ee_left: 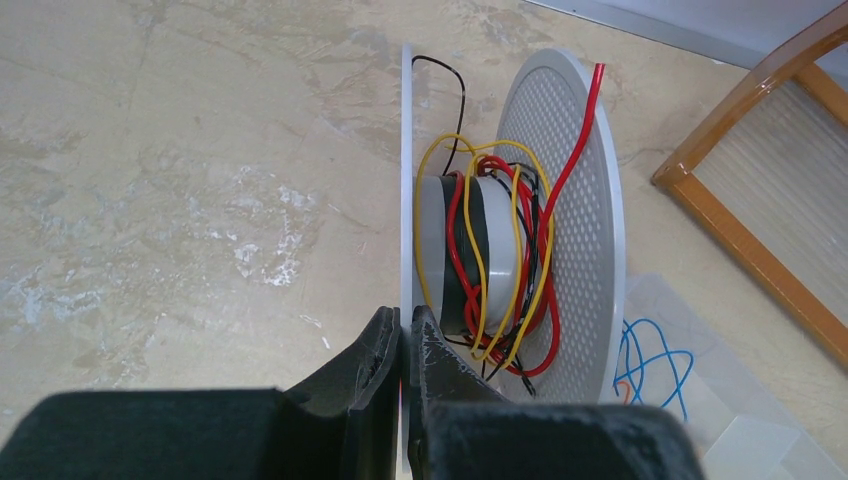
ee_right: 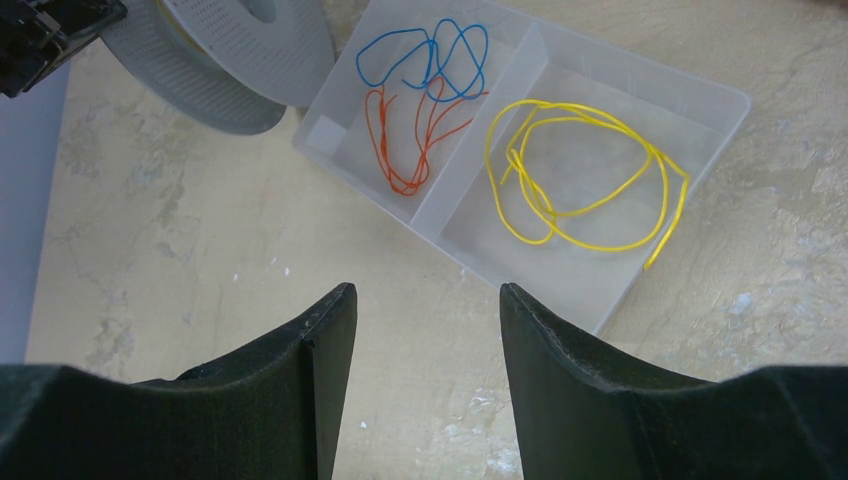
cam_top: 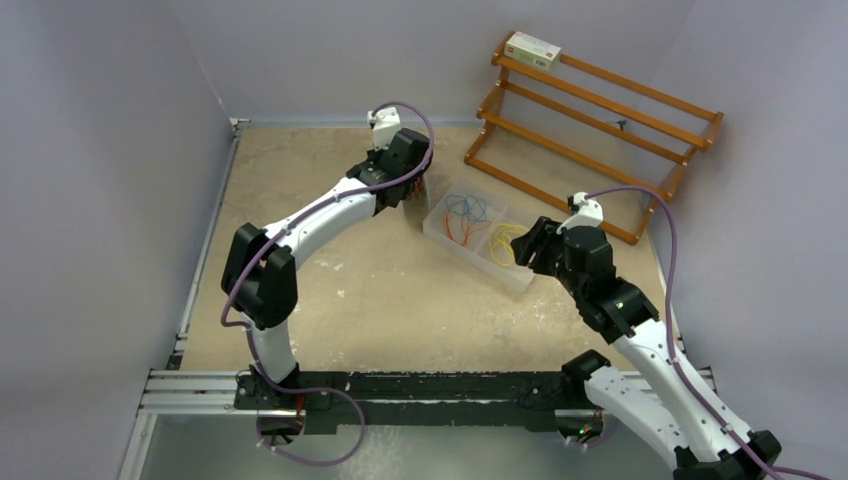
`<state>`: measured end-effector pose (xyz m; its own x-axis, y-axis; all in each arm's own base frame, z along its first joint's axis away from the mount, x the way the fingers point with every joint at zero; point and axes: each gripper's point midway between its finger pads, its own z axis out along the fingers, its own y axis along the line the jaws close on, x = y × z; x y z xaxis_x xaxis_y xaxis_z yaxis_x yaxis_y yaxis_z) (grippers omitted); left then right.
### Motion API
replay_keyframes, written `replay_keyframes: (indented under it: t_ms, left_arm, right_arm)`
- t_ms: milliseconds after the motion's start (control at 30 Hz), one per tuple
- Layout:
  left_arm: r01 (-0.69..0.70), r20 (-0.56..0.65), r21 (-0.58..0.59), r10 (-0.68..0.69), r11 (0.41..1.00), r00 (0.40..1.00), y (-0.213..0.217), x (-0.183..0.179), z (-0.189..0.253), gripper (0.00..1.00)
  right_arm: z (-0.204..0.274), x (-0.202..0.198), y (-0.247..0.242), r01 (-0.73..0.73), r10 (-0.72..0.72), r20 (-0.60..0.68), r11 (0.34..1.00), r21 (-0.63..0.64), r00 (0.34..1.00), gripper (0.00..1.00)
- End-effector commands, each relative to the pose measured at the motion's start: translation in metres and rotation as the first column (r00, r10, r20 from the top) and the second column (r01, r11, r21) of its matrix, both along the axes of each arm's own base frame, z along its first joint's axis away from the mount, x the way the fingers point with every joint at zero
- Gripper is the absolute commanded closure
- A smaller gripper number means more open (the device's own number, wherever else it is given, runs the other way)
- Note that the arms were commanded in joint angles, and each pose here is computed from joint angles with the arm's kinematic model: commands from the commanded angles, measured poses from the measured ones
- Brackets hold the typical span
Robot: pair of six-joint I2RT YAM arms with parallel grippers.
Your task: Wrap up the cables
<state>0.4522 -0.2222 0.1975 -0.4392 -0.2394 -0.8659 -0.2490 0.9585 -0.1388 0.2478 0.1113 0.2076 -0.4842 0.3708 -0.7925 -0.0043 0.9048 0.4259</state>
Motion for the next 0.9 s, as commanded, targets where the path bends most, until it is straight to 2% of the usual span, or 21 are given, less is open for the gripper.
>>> replay_keyframes:
  t_ms: [0,167,500,633,867]
  left_arm:
    - [-0.031,0.152,-0.107,0.047,0.994,0.987,-0.0081,0.0191,0.0508,1.0]
    - [-0.025,0.148,-0.105,0.04,0.994,0.988,-0.0088,0.0186,0.0495,0.92]
    - [-0.026,0.142,-0.091,0.039,0.996,0.989,-0.0081,0.0196,0.0458,0.88]
    - [-0.028,0.142,-0.088,0.04,0.996,0.989,-0.0074,0.019,0.0457,0.81]
    - [-0.027,0.148,-0.09,0.04,0.996,0.988,-0.0068,0.0183,0.0487,0.75]
  right_arm:
    - [0.0092,0.0018,0.0016,-0.012,0.011,0.031,1.0,0.006,0.999,0.42]
    - [0.0089,0.0015,0.0017,-0.013,0.012,0.032,1.0,0.008,0.999,0.42]
    - [0.0089,0.0017,0.0019,-0.015,0.015,0.032,1.0,0.006,0.999,0.42]
    - [0.0088,0.0017,0.0021,-0.015,0.015,0.032,1.0,0.007,0.999,0.42]
    - [0.0076,0.002,0.0023,-0.016,0.015,0.029,1.0,0.005,0.999,0.42]
